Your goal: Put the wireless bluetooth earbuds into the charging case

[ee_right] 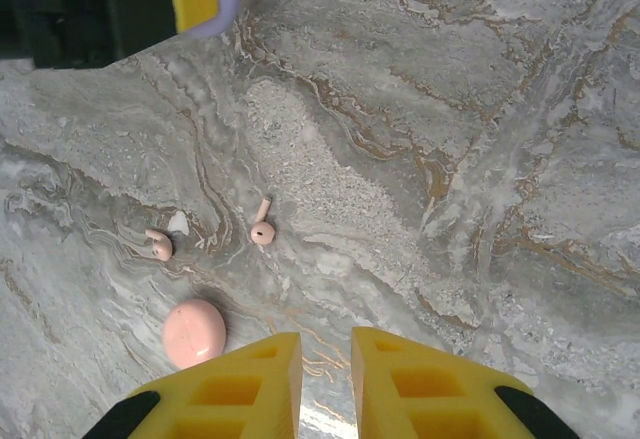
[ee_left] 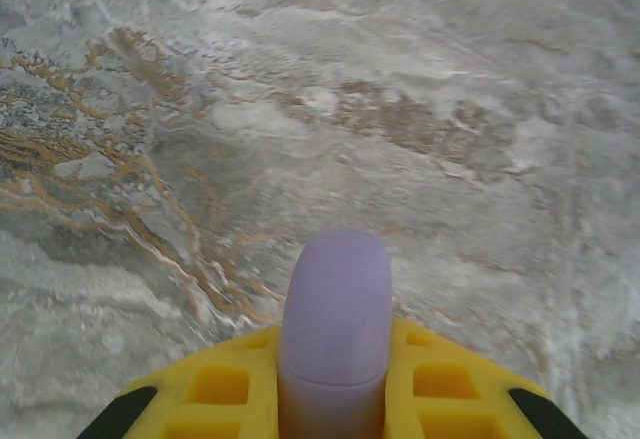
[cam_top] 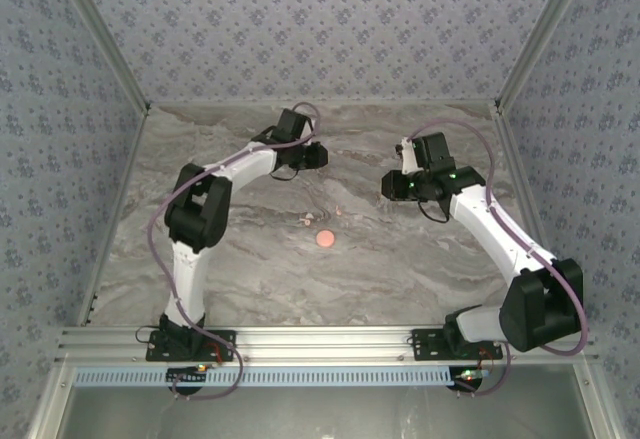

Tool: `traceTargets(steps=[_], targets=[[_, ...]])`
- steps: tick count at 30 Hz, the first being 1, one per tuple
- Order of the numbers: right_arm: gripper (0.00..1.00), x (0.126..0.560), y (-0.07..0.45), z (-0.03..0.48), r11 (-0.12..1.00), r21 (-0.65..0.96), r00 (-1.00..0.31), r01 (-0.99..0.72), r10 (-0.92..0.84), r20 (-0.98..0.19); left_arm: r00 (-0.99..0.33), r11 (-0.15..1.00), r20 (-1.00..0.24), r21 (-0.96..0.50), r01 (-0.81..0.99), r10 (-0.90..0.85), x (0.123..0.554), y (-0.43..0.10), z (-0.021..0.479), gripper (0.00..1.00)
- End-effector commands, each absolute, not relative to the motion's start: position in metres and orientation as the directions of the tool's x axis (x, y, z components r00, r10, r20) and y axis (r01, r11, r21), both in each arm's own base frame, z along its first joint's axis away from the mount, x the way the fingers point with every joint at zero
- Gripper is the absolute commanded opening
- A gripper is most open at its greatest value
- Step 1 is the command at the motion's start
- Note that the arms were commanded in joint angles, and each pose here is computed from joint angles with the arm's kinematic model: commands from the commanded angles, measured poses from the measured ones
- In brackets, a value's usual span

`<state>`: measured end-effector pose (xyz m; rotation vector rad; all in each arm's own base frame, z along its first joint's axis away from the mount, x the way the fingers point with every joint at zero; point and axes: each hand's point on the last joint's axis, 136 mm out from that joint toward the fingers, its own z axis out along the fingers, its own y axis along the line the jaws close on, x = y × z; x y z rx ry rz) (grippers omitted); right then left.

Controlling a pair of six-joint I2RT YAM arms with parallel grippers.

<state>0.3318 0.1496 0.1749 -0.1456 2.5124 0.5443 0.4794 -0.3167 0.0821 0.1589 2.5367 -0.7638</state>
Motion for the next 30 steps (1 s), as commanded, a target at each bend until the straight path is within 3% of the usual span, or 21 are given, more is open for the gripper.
traceTargets(steps=[1, 12, 19, 23, 30], targets=[[0.21, 0.329, 0.144, 0.168, 0.920, 0.340, -0.852, -0.194, 0.014, -0.524, -0.912, 0.841, -0.409, -0.497, 0.212, -0.012, 0.485, -0.316, 0.073, 0.12], [0.22, 0.328, 0.145, 0.162, 0.918, 0.349, -0.866, -0.188, 0.013, -0.500, -0.934, 0.853, -0.356, -0.492, 0.175, -0.013, 0.516, -0.316, 0.044, 0.16], [0.24, 0.326, 0.147, 0.161, 0.915, 0.354, -0.871, -0.195, 0.005, -0.491, -0.932, 0.885, -0.363, -0.437, 0.159, -0.012, 0.519, -0.302, 0.035, 0.46], [0.25, 0.326, 0.147, 0.158, 0.917, 0.349, -0.873, -0.194, 0.000, -0.487, -0.899, 0.914, -0.437, -0.360, 0.186, 0.011, 0.523, -0.287, 0.057, 0.60], [0.28, 0.326, 0.149, 0.149, 0.915, 0.354, -0.885, -0.195, -0.008, -0.466, -0.839, 0.940, -0.541, -0.253, 0.230, 0.059, 0.513, -0.262, 0.108, 0.67]])
